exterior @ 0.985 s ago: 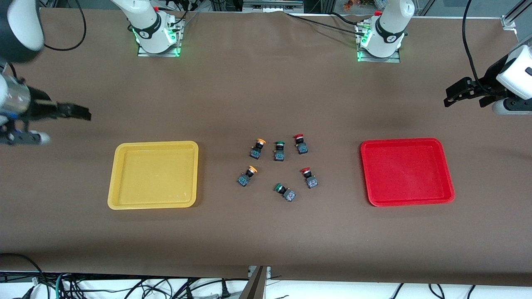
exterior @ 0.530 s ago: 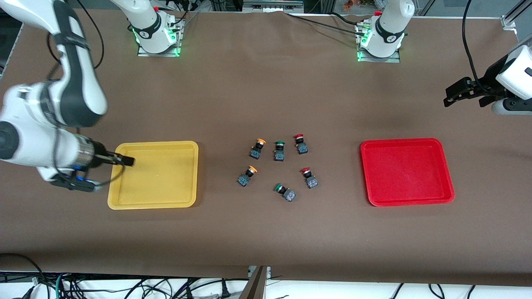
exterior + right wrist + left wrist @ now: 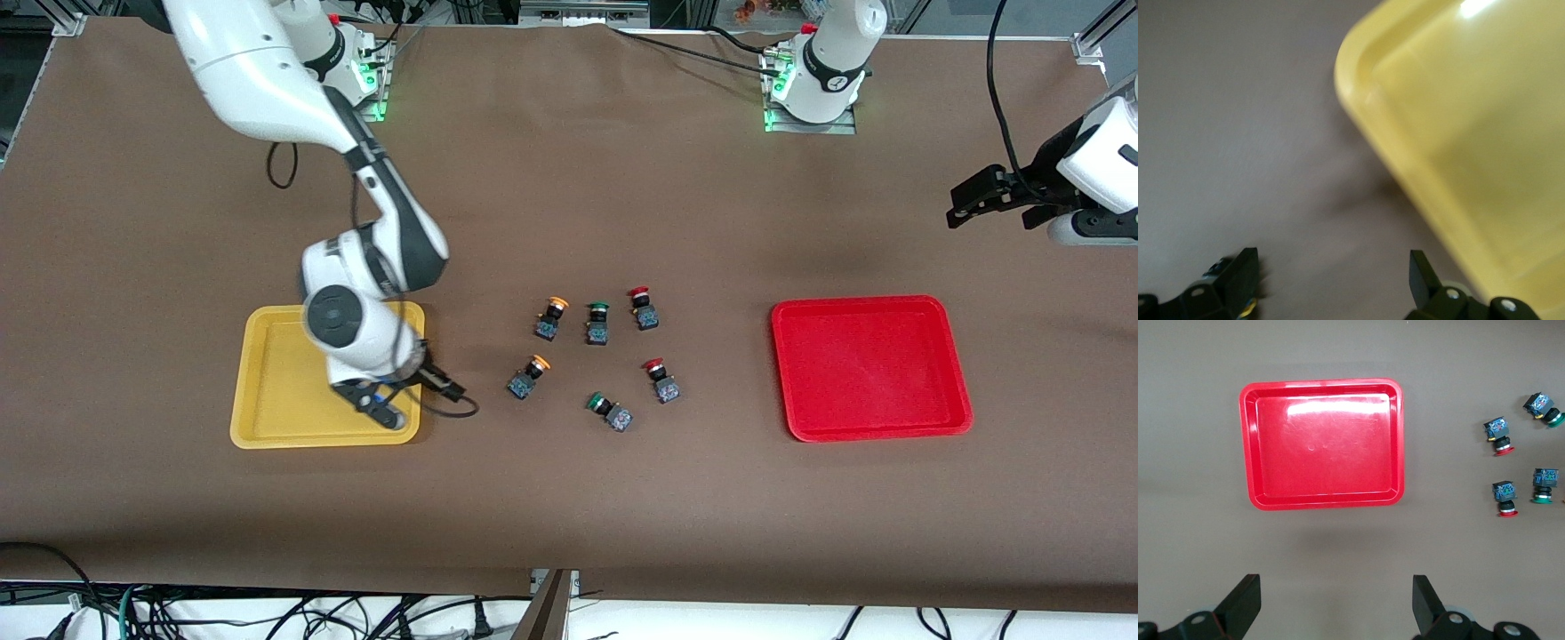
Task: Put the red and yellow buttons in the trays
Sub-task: 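Reach the right gripper past the yellow tray toward an orange-capped button, then grasp the orange button with the right gripper while the left gripper reaches red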
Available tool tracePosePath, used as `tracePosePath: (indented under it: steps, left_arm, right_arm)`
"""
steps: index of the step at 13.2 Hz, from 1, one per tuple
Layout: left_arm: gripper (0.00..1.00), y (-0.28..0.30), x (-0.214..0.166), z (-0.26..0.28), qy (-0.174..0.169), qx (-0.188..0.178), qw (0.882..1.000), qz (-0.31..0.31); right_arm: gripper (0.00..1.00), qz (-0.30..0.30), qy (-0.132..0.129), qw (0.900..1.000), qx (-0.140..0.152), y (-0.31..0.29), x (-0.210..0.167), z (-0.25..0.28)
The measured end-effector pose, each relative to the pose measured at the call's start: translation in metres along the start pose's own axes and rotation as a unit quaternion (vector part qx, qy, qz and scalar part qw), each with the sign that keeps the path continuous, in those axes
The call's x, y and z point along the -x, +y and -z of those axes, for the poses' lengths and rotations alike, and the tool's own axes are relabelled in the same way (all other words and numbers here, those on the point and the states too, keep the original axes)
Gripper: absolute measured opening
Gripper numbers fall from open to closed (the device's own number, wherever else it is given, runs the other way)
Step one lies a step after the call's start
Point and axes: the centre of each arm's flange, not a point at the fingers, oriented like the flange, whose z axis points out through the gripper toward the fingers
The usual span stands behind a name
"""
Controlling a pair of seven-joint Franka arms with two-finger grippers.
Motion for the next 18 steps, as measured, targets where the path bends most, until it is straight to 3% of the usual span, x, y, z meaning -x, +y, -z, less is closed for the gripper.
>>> tracePosePath:
  steps: [3,6,11,14,16,18]
  left_arm:
    - [1.00,0.049,-0.005,-0.017,-0.012,-0.003,0.999,-0.038]
    - [1.00,0.126,-0.025,-0.059,0.001,0.006,0.999,-0.045]
    - [1.00,0.171,-0.093,-0.216,-0.012,0.050,0.999,-0.006]
    - [1.00,0.221,-0.107,-0.317,-0.033,0.063,0.994,0.087]
    - [1.00,0.252,-0.113,-0.345,-0.042,0.067,0.990,0.121]
    - [1.00,0.271,-0.115,-0.362,-0.049,0.067,0.985,0.150]
  right_arm:
    - [1.00,-0.041,0.010,0.999,-0.025,-0.024,0.039,-0.017]
    - [1.00,-0.067,0.017,0.996,-0.049,-0.038,0.061,-0.029]
    - [1.00,-0.069,0.028,0.995,-0.063,-0.056,0.082,-0.050]
    - [0.67,-0.059,0.041,0.996,-0.059,-0.058,0.080,-0.058]
    - [0.42,-0.056,0.045,0.996,-0.059,-0.058,0.078,-0.058]
    - [0.41,-0.042,0.055,0.996,-0.054,-0.058,0.073,-0.054]
